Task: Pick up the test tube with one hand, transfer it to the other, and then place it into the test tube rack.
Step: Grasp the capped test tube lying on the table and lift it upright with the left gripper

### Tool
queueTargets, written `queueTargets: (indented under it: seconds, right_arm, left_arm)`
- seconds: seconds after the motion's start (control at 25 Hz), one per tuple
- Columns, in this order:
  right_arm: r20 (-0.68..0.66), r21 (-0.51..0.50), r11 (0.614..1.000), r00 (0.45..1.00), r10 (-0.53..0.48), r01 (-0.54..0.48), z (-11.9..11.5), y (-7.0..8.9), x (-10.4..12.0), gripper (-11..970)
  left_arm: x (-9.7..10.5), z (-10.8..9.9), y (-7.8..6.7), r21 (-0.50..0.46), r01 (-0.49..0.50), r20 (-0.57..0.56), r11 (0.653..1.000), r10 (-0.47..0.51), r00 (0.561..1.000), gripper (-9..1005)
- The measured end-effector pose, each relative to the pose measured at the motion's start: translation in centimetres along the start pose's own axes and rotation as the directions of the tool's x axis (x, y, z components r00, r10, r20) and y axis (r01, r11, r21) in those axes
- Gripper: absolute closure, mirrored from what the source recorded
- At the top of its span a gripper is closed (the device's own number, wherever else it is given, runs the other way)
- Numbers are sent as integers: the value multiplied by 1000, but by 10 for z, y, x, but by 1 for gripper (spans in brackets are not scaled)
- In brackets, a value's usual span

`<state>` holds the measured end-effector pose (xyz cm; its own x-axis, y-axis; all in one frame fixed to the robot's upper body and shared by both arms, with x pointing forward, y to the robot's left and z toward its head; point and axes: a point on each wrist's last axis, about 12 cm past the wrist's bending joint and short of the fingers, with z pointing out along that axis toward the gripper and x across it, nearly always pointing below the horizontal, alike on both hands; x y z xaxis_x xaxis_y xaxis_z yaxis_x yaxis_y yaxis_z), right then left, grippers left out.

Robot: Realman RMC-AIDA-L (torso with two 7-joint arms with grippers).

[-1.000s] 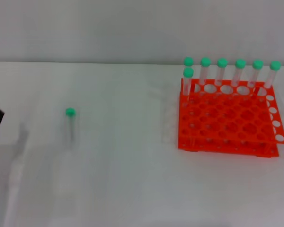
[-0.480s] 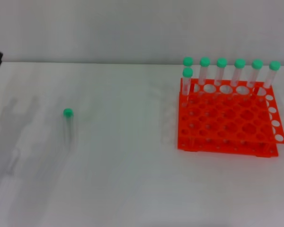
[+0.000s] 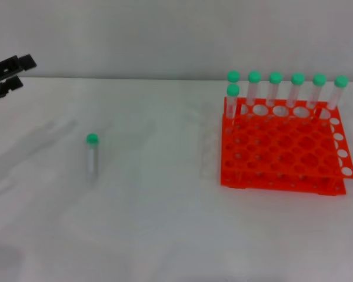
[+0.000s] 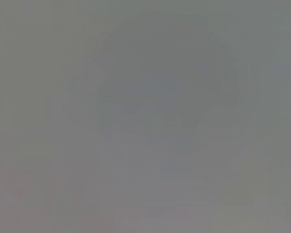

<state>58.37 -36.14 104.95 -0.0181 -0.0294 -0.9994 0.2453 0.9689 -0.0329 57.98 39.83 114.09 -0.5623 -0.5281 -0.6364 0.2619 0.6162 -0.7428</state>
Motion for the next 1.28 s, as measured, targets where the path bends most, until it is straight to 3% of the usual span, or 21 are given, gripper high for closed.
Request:
queueTargets:
  seconds: [0.24, 0.28, 0.4, 0.44, 0.68, 0.88, 1.08, 1.28]
  right_arm:
    - [23, -24, 999, 999, -22, 22, -3, 0, -1, 135]
    - [33, -22, 999, 999, -22, 23, -4, -1, -2, 135]
    - [43, -20, 1000, 999, -21, 22, -6, -3, -2, 135]
    - [46, -19, 1000, 999, -20, 21, -6, -3, -2, 135]
    - [45, -24, 999, 999, -20, 21, -5, -1, -2, 136]
    - [40, -29, 999, 999, -24, 25, -6, -1, -1, 136]
    - [45, -29, 999, 999, -23, 24, -7, -1, -1, 136]
    - [51, -34, 999, 998, -21, 23, -5, 1, -3, 136]
  left_arm:
    - [-31, -27, -20, -173, 12, -206, 985, -48, 977, 117]
    - [-41, -32, -25, -263, 0, -246, 965, -67, 967, 117]
    - [-45, -33, -27, -309, -5, -266, 951, -81, 961, 117]
    - [-50, -31, -31, -366, -14, -303, 930, -105, 947, 117]
    - [-60, 6, -53, -466, -72, -455, 882, -169, 875, 117]
    - [-63, 28, -62, -492, -78, -492, 867, -203, 847, 117]
    - [-60, 56, -63, -543, -107, -520, 833, -233, 822, 118]
    - [-50, 80, -61, -539, -104, -531, 836, -241, 813, 120]
